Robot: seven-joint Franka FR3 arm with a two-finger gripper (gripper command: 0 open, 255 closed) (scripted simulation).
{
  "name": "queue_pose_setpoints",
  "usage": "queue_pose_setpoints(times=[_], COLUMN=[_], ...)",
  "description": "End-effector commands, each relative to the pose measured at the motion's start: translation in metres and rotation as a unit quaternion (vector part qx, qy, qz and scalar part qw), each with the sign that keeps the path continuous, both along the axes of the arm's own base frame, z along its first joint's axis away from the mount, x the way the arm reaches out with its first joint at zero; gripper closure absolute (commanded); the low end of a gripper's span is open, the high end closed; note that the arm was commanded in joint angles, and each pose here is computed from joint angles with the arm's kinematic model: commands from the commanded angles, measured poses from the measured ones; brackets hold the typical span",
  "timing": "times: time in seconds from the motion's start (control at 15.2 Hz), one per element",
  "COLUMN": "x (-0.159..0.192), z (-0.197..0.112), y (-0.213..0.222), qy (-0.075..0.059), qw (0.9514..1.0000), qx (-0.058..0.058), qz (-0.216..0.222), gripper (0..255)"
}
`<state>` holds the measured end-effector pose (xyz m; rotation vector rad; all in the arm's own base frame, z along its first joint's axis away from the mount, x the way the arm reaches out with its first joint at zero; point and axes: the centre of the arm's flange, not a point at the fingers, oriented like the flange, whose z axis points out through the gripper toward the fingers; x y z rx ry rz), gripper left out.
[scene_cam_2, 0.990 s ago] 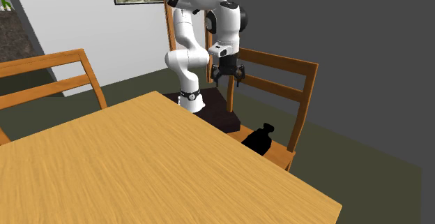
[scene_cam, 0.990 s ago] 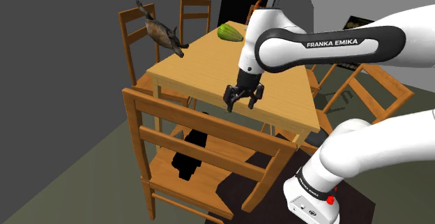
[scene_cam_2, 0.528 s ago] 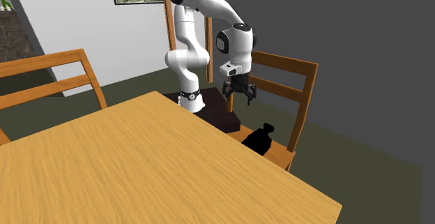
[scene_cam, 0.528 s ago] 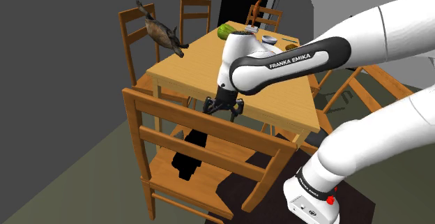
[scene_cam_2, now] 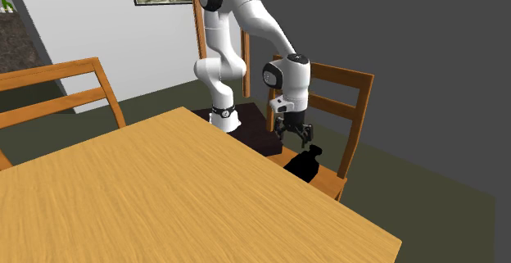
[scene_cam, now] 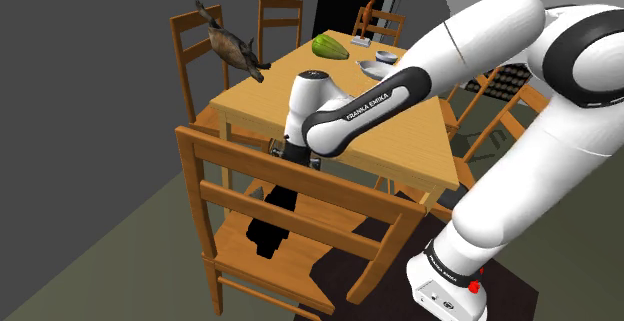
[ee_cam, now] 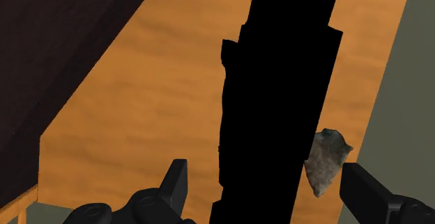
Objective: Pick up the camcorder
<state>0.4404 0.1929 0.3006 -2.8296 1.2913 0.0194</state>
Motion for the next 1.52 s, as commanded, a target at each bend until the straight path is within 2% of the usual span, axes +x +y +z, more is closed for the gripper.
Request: queue_pose_setpoints(times=[0.0,0.2,0.66,0.79,0.86,1.45], x=[0.016,0.035,0.035,0.035,0.035,0.035], z=[-0.021,-0.044,-0.084,-0.084,-0.084,-0.084], y=[0.006,0.01,0.01,0.01,0.01,0.01], qy=[-0.004,-0.007,-0.007,-0.007,-0.007,-0.007], qw=[0.9993,0.997,0.997,0.997,0.997,0.997], qx=[0.0,-0.001,-0.001,-0.001,-0.001,-0.001], qz=[-0.037,-0.076,-0.076,-0.076,-0.076,-0.076], gripper=[0,0,0,0,255,255])
